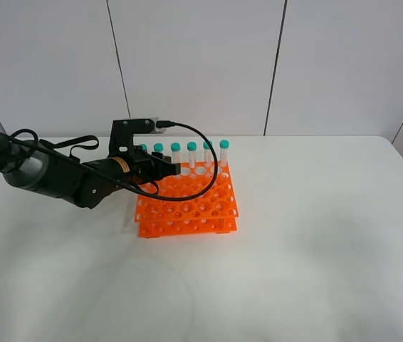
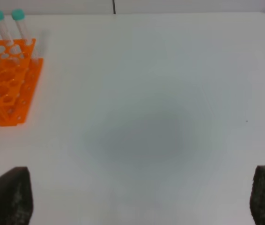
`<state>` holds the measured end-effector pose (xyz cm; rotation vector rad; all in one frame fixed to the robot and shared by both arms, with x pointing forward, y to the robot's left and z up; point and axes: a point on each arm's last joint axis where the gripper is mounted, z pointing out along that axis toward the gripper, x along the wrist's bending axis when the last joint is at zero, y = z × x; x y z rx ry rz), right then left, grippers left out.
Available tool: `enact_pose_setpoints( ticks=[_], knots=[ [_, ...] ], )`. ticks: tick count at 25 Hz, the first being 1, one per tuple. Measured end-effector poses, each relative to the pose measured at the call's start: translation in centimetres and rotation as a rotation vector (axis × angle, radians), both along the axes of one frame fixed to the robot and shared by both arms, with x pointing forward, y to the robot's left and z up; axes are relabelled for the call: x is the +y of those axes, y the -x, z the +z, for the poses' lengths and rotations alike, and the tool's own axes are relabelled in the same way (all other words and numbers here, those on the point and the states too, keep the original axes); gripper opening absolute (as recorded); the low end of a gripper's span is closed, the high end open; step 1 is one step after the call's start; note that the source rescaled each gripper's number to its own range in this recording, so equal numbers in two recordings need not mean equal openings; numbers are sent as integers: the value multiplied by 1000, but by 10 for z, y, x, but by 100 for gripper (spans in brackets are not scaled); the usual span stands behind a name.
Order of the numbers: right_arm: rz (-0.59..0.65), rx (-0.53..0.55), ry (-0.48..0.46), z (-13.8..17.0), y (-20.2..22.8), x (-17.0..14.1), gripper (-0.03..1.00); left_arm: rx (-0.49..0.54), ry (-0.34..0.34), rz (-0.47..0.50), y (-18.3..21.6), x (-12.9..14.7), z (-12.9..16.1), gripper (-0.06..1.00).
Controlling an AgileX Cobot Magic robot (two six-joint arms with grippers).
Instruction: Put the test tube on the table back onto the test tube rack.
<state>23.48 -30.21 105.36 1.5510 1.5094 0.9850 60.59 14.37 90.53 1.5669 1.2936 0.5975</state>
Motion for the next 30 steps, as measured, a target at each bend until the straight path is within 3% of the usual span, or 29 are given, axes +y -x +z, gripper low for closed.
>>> enact_pose_setpoints(
  ticks=[20, 30],
  knots=[
    [0, 0, 0, 0, 0, 0, 100, 13, -1, 0, 4, 1, 17, 19],
    [0, 0, 0, 0, 0, 0, 100, -49, -27, -39, 14, 6, 66, 19]
  ],
)
